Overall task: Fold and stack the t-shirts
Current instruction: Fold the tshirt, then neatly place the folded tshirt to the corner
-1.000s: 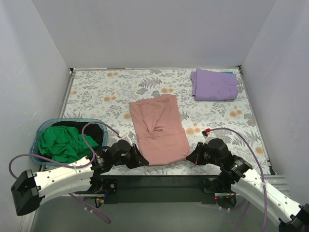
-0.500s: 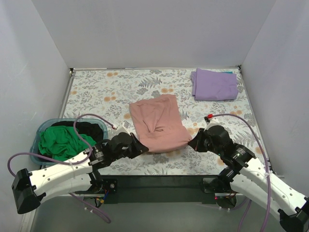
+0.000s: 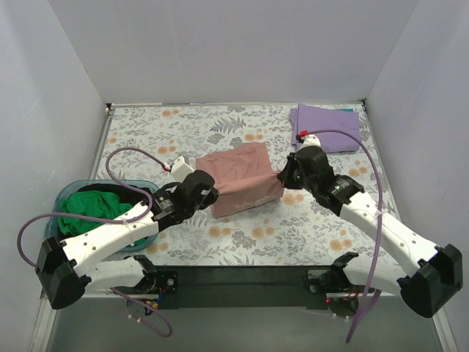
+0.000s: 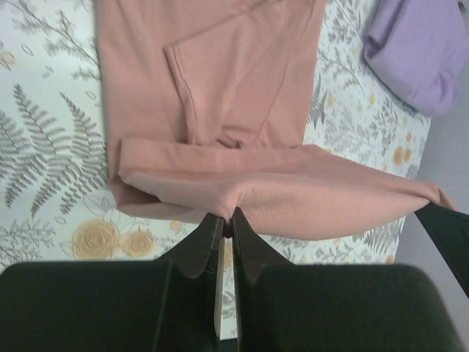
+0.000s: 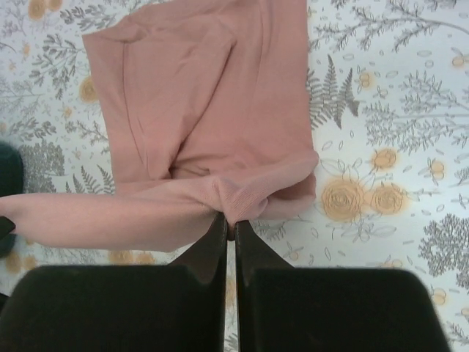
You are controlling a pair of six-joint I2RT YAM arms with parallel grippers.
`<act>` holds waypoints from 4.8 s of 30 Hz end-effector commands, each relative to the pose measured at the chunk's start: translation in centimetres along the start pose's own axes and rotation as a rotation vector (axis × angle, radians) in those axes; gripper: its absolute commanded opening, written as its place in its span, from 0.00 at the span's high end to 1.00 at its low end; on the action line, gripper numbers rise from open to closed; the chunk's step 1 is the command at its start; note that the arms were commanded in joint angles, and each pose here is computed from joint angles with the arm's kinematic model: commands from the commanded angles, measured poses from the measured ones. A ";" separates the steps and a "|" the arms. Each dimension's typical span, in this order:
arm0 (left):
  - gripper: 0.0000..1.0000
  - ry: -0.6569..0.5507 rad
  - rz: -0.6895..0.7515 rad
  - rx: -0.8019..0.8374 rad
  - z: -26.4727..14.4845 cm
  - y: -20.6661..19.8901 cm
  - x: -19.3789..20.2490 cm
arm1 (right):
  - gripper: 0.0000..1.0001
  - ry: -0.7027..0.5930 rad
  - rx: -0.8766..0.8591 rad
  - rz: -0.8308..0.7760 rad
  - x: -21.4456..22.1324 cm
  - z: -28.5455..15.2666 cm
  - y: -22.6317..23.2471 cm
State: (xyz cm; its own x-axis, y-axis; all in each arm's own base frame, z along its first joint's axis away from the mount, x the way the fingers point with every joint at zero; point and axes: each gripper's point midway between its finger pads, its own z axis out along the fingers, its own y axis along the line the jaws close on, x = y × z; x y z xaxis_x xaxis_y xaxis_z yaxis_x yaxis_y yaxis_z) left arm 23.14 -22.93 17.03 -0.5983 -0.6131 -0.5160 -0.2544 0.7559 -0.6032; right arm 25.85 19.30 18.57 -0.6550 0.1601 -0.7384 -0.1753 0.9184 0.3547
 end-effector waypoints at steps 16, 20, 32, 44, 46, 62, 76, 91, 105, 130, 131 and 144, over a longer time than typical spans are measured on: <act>1.00 -0.169 -0.025 -0.158 10.4 1.6 -11.7 | 0.99 -0.075 -0.171 -0.026 -11.7 11.6 2.2; 1.00 -0.161 -0.053 -0.218 13.4 3.3 -13.0 | 0.99 -0.045 -0.195 -0.035 -11.4 15.3 1.8; 0.07 -0.013 -0.063 -0.196 21.1 4.4 -15.1 | 0.45 -0.004 -0.184 0.017 -11.8 22.9 0.5; 0.05 0.059 -0.005 -0.073 13.8 4.1 -12.4 | 0.01 0.077 -0.114 -0.120 -6.3 18.4 -2.8; 0.05 0.095 -0.022 -0.049 12.6 4.4 -11.0 | 0.02 0.114 -0.105 -0.150 -5.0 18.3 -3.1; 0.04 0.123 -0.115 0.036 3.3 8.7 -5.1 | 0.19 0.284 0.089 -0.282 -0.1 25.0 -6.0; 0.04 0.111 -0.101 0.005 2.8 9.5 -5.0 | 0.95 0.234 0.169 -0.285 -1.0 28.3 -4.6; 0.02 -0.193 -0.079 0.226 3.4 3.7 -12.4 | 0.99 -0.094 0.394 -0.321 -15.8 25.4 -7.0; 0.02 -0.647 0.200 0.379 1.2 0.4 -19.9 | 0.99 -0.216 0.512 -0.262 -21.9 22.1 -10.8; 0.02 -0.671 0.591 0.636 -0.5 -3.6 -17.3 | 0.99 -0.387 0.496 -0.139 -32.2 12.9 -16.9; 0.02 -0.677 0.589 0.635 -0.5 -3.6 -17.4 | 0.99 -0.385 0.505 -0.159 -32.3 12.7 -17.0; 0.02 -0.697 0.543 0.606 -0.5 -3.1 -17.9 | 0.99 -0.279 0.678 -0.201 -29.4 12.0 -23.2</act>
State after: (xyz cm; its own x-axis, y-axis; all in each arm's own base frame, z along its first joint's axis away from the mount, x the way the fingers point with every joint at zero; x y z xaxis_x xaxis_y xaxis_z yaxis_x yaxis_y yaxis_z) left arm 34.15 -14.30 28.08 0.0915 -0.3817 -0.9198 0.4585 0.8360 -0.3013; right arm 58.18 1.23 22.56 -0.4844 -0.0224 -0.8746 0.1871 0.9739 -0.1285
